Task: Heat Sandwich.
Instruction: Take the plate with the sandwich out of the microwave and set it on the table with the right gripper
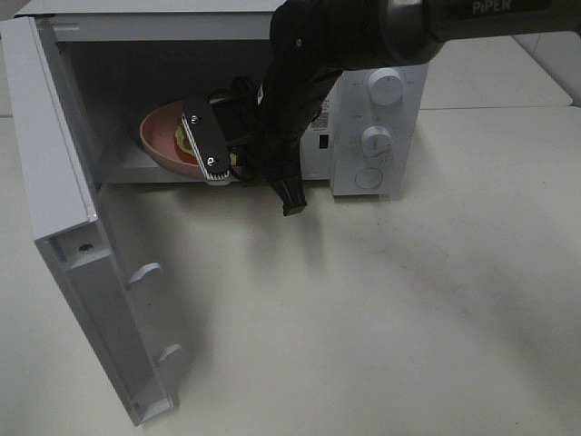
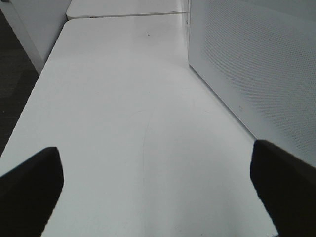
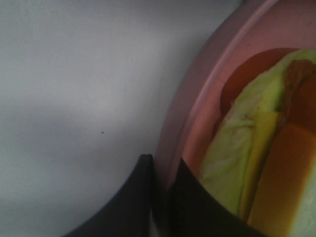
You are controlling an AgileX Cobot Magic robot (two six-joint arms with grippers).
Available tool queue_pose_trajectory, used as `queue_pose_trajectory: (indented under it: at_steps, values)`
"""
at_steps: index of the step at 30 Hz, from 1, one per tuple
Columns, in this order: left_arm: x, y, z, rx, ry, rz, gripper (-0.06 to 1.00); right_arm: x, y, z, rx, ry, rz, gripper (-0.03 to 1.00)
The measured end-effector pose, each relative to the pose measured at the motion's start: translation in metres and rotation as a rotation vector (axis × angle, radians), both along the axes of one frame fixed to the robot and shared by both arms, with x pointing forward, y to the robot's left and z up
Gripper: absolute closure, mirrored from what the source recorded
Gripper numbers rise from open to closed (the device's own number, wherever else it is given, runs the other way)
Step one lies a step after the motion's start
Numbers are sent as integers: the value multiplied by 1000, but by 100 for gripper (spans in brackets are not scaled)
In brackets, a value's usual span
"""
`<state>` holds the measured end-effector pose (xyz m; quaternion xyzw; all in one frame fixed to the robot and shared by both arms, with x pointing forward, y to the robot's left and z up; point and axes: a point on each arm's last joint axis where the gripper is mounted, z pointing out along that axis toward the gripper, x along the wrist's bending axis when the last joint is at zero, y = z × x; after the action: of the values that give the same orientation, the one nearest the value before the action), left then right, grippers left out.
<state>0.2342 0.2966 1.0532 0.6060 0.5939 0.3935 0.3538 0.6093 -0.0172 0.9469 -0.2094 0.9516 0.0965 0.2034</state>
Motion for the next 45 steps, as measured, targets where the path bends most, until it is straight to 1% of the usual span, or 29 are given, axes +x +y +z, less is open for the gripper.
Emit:
queue_pose_trajectory:
  at_steps: [14,19,27,30,34,45]
  values:
    - [0,0,0,0,0,0,-3,-33,-5,26,0,-25,57,90]
    - [0,0,0,0,0,0,-3,-54,-8,34,-26,-36,100,90]
    - [0,0,0,0,0,0,-3,-81,-13,44,-38,-38,141,90]
    - [0,0,0,0,0,0,-3,-93,-22,53,-46,-56,156,90]
    - [0,0,0,0,0,0,-3,-106,-34,55,-74,-64,174,90]
    - [0,0,0,0,0,0,-3,-140,-63,69,-57,-81,148,90]
